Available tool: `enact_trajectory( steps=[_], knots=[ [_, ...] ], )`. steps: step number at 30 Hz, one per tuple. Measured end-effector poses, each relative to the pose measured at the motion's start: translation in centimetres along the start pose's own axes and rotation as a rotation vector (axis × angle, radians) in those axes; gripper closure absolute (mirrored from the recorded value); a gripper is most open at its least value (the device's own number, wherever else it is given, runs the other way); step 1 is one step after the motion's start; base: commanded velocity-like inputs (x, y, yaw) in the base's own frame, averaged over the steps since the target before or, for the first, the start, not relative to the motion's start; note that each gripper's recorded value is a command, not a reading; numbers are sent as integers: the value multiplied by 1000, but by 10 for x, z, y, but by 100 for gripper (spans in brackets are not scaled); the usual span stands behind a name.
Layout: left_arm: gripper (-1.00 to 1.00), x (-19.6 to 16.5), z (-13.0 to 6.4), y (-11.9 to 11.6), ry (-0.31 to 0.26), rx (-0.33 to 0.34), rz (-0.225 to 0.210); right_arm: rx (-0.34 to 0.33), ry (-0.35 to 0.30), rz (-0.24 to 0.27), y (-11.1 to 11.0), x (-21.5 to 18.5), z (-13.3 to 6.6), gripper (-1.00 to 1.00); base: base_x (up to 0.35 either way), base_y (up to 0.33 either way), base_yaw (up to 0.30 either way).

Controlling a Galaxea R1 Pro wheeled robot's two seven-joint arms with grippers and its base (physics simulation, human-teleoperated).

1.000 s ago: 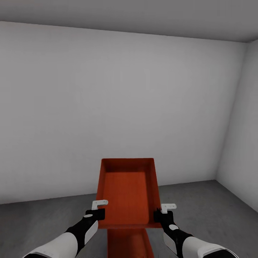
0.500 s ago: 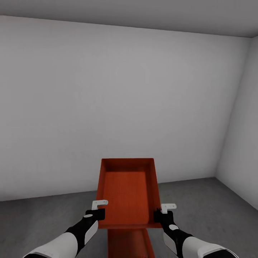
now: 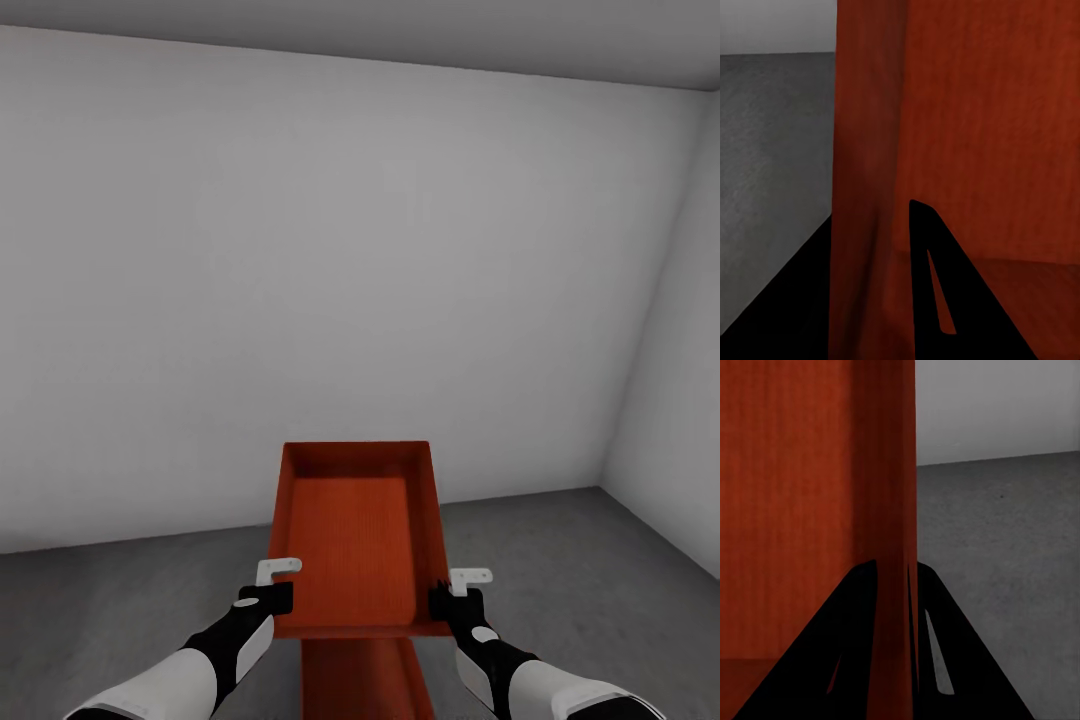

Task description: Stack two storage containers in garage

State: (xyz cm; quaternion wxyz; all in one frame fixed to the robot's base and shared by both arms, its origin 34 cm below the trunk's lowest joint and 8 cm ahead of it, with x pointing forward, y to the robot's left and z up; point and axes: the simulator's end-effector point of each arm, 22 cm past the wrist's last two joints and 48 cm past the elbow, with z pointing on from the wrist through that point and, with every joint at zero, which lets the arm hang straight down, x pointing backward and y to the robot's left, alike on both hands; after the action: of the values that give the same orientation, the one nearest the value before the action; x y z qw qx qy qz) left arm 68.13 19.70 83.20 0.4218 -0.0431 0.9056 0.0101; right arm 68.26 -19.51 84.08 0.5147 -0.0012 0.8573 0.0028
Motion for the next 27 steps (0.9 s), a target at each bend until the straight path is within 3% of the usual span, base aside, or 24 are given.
enact_trajectory(
  steps=[27],
  knots=[
    [100, 22, 10, 1, 43, -3, 2, 0, 43, 0, 0, 24, 6, 100, 0, 0, 0]
  ],
)
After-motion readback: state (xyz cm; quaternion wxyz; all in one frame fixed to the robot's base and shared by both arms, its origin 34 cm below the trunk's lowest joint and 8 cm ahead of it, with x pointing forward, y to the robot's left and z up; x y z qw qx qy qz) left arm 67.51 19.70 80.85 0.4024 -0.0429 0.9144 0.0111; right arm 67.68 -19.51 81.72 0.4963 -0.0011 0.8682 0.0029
